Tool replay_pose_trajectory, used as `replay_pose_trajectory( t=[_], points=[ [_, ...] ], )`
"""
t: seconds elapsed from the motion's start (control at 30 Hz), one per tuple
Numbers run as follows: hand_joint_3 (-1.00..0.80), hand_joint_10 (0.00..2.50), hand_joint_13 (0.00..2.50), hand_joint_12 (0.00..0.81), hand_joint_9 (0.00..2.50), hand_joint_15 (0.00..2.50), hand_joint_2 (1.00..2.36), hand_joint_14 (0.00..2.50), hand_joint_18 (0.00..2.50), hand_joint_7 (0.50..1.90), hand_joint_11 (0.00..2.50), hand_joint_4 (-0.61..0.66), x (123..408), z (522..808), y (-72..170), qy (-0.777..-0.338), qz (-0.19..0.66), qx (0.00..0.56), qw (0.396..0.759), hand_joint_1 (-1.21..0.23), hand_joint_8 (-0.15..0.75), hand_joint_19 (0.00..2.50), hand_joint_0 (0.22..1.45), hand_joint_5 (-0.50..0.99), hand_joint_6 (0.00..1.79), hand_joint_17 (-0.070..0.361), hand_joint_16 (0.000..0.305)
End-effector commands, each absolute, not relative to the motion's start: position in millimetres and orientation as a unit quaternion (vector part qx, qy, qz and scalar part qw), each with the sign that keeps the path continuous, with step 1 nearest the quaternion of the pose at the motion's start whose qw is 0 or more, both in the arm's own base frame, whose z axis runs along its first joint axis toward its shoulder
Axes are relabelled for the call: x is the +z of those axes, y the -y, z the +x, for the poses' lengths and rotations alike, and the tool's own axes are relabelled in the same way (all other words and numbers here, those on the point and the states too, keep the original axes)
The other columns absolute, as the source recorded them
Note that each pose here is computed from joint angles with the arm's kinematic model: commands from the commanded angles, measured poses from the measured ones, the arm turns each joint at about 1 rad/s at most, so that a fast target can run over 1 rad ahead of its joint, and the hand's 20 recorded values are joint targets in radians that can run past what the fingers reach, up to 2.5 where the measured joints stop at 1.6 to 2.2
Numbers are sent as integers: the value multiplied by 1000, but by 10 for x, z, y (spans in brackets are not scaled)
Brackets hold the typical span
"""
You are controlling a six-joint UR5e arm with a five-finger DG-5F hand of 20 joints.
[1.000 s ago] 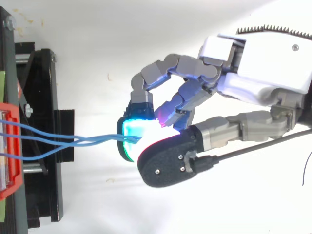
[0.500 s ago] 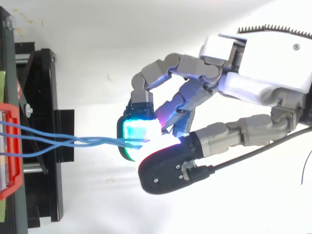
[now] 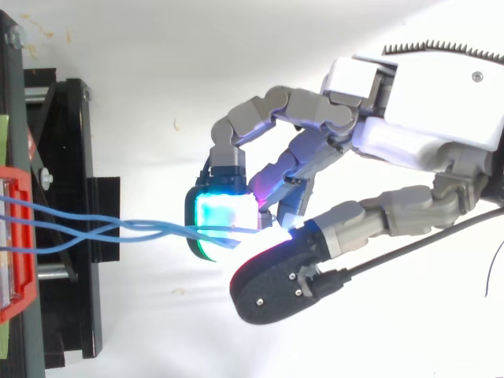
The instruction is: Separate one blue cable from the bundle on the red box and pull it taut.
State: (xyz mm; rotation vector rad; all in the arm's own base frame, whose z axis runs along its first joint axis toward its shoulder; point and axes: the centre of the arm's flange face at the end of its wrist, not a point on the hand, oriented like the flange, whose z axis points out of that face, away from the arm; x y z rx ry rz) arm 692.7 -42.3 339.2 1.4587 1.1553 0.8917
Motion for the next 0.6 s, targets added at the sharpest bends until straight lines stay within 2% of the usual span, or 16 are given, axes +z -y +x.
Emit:
replay_pose_trajectory(
  t=[0.0,0.23,0.3,0.37,0.47,0.57],
  points=[
    [-500,17,871,354,906,615,1000,20,900,1062,1028,-82,3391,6929,423,-481,606,371,513,-909,296,679,807,-191,881,96,43],
    [-500,17,885,362,916,622,1000,19,906,1096,1029,-45,3390,6927,425,-480,607,371,513,-912,305,684,751,-184,883,96,43],
    [-500,18,881,361,930,629,1000,19,903,1084,1040,-27,3411,6921,426,-479,607,372,513,-851,311,712,672,-175,878,98,43],
    [-500,18,902,382,960,646,1000,19,924,1103,1029,8,3390,6927,425,-480,607,371,513,-686,337,748,549,-165,865,105,47],
    [-500,17,932,415,1006,643,1000,17,964,1117,1025,40,3390,6927,423,-481,607,371,513,-559,372,758,487,-156,855,119,53],
    [-500,16,942,427,1018,646,1000,17,978,1133,1019,50,3411,6922,424,-480,607,372,513,-523,382,755,468,-151,849,125,55]
  ],
)
